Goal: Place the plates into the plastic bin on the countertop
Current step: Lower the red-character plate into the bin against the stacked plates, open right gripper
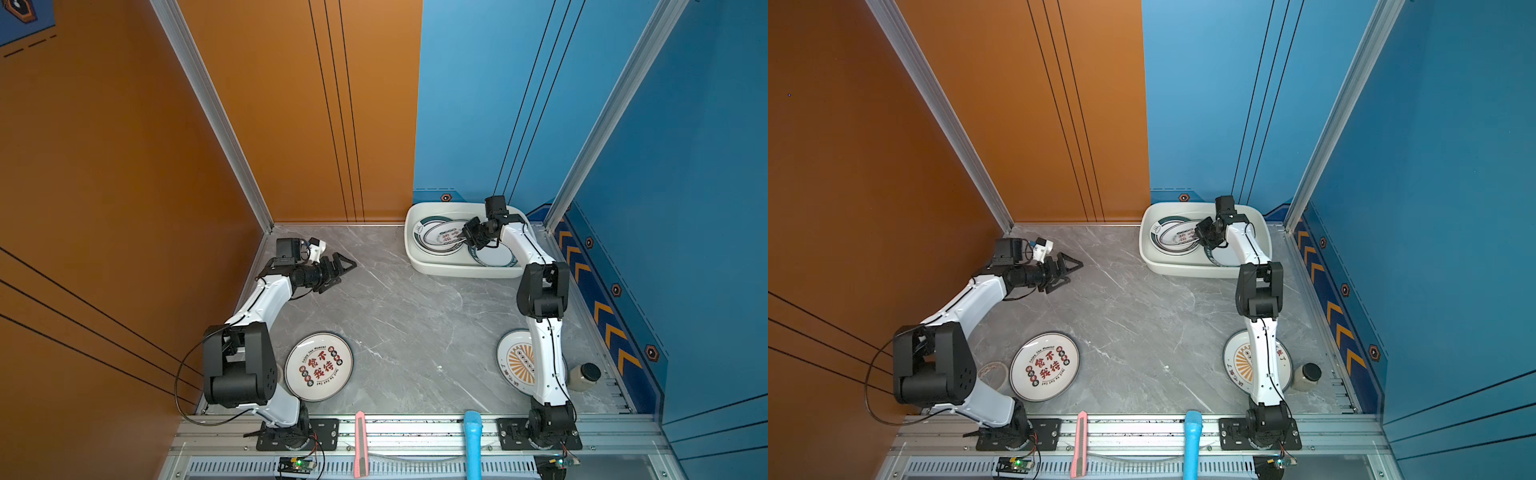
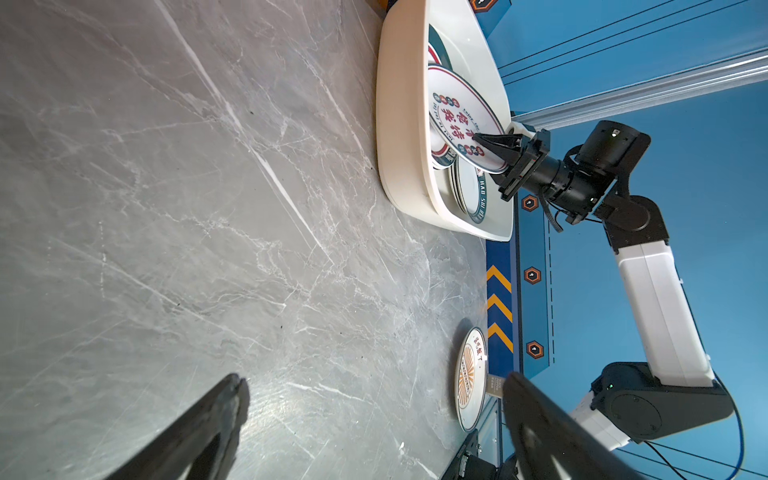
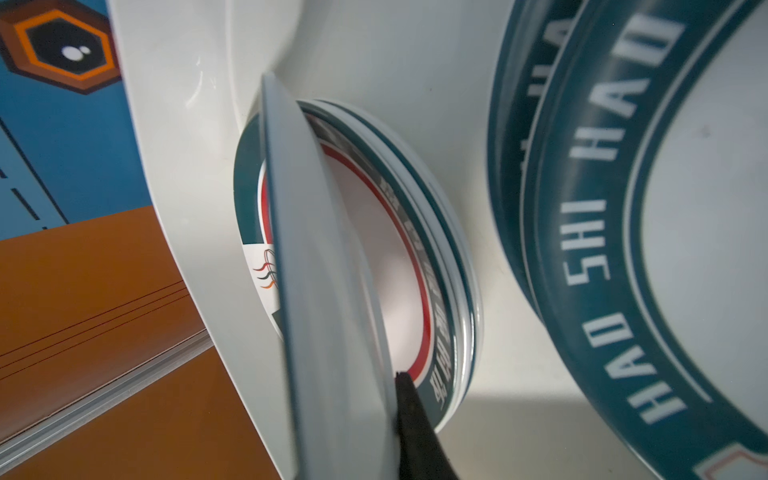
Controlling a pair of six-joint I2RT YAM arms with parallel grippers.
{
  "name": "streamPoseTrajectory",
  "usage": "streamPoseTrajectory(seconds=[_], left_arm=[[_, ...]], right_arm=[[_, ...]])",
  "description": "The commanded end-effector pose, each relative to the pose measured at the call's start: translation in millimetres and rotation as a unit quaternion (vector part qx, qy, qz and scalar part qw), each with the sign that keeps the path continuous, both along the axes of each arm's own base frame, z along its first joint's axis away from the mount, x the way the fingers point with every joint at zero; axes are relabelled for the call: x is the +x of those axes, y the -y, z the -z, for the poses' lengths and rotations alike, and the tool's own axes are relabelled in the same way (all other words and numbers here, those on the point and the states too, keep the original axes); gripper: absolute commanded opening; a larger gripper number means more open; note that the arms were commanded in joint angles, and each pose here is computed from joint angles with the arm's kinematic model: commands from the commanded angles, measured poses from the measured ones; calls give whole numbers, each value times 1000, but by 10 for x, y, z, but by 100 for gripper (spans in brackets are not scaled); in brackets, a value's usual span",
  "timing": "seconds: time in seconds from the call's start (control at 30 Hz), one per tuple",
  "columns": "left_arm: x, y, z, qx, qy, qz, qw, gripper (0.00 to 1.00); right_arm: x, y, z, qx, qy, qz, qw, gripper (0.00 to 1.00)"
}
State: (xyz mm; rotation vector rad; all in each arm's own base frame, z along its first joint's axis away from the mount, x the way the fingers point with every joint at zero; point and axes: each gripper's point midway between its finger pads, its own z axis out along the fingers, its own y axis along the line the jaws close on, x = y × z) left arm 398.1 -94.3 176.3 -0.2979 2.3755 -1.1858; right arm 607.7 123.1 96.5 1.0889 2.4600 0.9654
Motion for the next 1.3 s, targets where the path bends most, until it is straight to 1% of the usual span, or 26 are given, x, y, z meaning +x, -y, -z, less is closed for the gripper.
streamPoseTrajectory(seconds=[0.0, 0.07, 0.27, 0.43, 0.53, 0.73, 0.9, 0.93, 1.13, 1.27], left_arm=[[49, -1, -106, -9, 15, 12, 1000, 98], [45, -6, -103, -10, 15, 13, 1000, 98], [15, -13, -37, -10, 9, 14, 1000, 98], [15, -20, -46, -10, 13, 11, 1000, 98], [3, -14, -39, -12, 13, 10, 1000, 98], [-52, -20, -40, -13, 17, 3, 1000, 98], [-98, -19, -71, -14, 24, -1, 1000, 98], [-161, -10, 24, -15, 12, -1, 1000, 98], [-252, 2, 65, -16, 9, -1, 1000, 98], [-290, 13, 65, -18, 9, 1, 1000, 98]], right_arm=[[-44, -29, 138, -8, -28, 9, 1000, 27], [-59, -51, 157, -10, -32, 6, 999, 31], [-131, -116, 224, -10, -48, -3, 999, 37], [-132, -125, 179, -7, -45, -5, 999, 43], [-145, -132, 145, -5, -46, -6, 999, 49], [-194, -136, 26, -6, -43, -13, 999, 51], [-298, -114, -1, -14, -55, -25, 998, 51], [-313, -112, -7, -15, -56, -27, 998, 51], [-402, -129, -139, -21, -54, -42, 997, 52], [-500, -108, -208, -36, -59, -52, 996, 52]])
